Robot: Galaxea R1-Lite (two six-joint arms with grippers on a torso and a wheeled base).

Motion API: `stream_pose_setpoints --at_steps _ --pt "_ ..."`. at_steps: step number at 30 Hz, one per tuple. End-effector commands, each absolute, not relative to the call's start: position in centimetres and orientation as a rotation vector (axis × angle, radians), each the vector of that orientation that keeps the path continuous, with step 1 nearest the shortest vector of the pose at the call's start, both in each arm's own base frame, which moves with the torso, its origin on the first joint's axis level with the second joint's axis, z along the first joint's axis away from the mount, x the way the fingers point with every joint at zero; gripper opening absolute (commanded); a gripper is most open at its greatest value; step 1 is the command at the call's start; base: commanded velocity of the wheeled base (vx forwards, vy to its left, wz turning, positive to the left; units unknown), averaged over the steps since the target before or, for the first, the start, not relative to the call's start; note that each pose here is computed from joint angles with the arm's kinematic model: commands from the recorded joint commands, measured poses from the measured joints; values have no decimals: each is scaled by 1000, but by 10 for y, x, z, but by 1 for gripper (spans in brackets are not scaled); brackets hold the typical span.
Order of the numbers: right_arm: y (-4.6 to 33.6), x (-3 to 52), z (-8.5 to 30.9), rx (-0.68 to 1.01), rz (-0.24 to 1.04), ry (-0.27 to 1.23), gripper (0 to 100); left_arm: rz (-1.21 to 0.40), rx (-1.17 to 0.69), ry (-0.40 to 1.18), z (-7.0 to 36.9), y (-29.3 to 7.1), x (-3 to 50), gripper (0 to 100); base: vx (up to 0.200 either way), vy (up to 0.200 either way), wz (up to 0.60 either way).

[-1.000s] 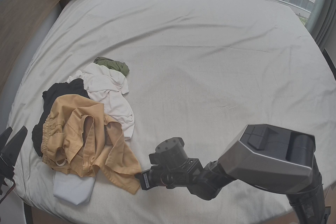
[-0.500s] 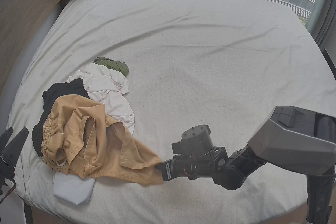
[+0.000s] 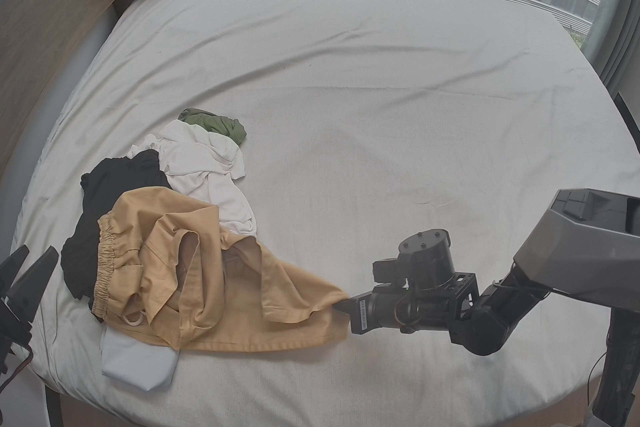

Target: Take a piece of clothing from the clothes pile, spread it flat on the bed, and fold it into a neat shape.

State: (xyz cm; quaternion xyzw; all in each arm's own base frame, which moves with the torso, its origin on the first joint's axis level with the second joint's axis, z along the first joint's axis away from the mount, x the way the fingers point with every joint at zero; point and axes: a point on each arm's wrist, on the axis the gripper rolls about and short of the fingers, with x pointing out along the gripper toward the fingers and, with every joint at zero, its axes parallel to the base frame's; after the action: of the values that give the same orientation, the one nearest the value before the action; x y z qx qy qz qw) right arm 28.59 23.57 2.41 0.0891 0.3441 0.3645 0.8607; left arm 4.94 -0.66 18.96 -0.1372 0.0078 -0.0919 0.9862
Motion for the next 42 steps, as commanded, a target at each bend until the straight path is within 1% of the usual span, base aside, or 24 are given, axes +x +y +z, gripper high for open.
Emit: stream_pose_setpoints --at_steps 1,9,11,21,24,28,37,42 --pt "220 283 34 199 739 711 0 -186 -277 23 188 -7 50 100 0 0 0" --pt "194 274 41 202 695 722 0 -186 -275 27 187 -7 50 100 0 0 0" --pt "183 271 42 196 676 721 0 -186 -275 27 187 -7 50 100 0 0 0" --pt "142 253 28 185 599 744 0 -194 -275 35 185 -7 50 100 0 0 0" --pt "136 249 24 186 585 747 0 -196 -275 33 186 -7 50 100 0 0 0" --pt "117 243 18 198 534 766 0 -196 -275 35 185 -7 50 100 0 0 0" --pt "95 234 11 205 469 806 0 -205 -274 47 184 -8 51 100 0 0 0" --pt "86 236 13 218 435 795 0 -206 -274 52 184 -8 53 100 0 0 0"
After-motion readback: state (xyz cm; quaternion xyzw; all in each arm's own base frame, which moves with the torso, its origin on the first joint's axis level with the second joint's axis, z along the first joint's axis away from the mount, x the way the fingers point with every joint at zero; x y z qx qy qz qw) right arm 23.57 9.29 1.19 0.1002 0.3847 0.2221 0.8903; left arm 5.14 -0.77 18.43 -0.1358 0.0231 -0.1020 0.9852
